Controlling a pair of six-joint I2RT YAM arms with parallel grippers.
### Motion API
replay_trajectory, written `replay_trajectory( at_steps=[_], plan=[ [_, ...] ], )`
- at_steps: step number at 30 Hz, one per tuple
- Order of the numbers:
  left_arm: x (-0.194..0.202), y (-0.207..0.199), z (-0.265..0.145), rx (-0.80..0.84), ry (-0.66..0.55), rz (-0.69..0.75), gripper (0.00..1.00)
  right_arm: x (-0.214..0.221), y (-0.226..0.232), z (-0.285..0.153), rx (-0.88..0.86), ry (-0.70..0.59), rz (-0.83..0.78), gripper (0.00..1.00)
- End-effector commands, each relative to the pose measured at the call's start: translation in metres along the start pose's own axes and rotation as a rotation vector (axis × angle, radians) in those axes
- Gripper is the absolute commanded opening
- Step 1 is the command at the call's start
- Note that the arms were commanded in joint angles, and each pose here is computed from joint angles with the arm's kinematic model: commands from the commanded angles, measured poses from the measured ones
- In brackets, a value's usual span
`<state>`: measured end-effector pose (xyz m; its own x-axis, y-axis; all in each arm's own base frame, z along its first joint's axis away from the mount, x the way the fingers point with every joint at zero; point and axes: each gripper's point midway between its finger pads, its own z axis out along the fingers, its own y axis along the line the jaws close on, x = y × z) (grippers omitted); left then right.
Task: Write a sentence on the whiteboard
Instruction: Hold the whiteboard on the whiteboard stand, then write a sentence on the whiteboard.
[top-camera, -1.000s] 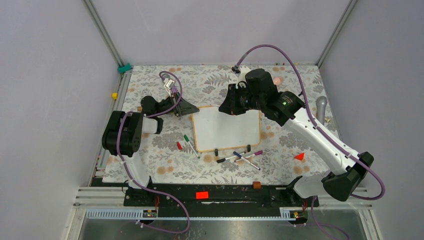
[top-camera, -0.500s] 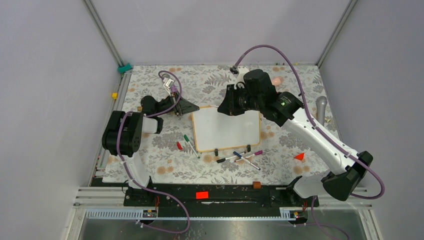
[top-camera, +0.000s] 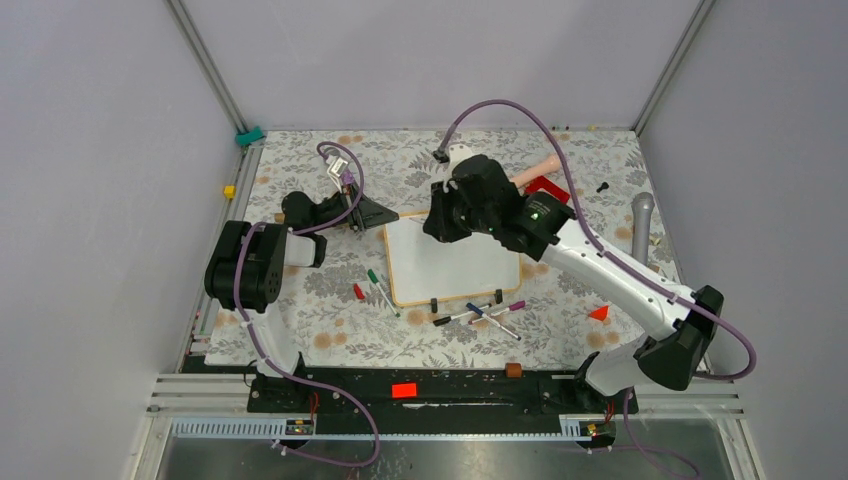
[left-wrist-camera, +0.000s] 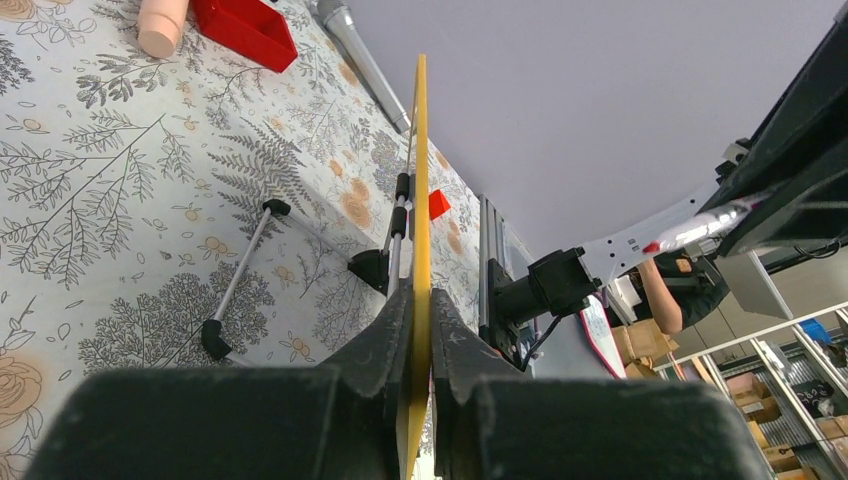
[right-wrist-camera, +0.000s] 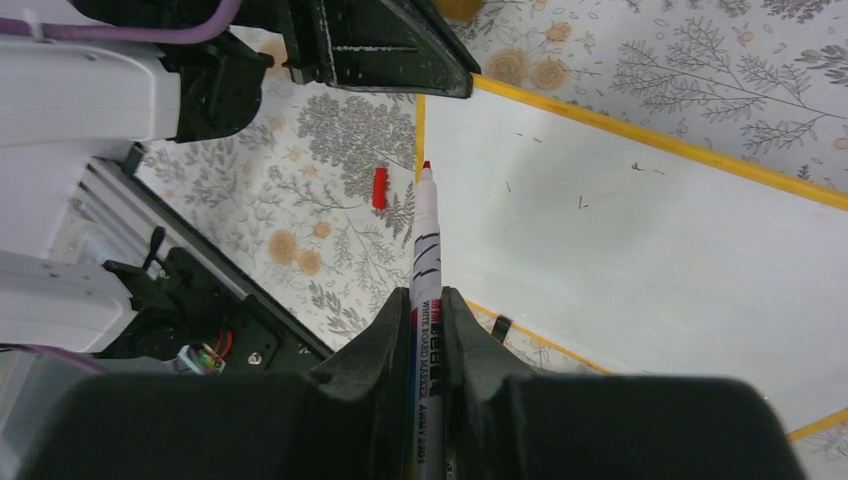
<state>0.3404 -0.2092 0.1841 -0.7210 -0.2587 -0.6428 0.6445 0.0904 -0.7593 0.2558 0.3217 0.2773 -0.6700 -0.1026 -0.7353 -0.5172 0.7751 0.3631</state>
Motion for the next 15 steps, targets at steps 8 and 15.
replay_trajectory(
  at_steps=[8,15],
  plan=[
    [-0.004,-0.008,-0.001,0.017,-0.017,0.090,0.02,0.000,0.005,0.023,0.201,-0.112,-0.164,0.00],
    [0.004,-0.003,-0.003,0.010,-0.005,0.072,0.00,0.002,0.003,0.032,0.265,-0.105,-0.216,0.00]
  ],
)
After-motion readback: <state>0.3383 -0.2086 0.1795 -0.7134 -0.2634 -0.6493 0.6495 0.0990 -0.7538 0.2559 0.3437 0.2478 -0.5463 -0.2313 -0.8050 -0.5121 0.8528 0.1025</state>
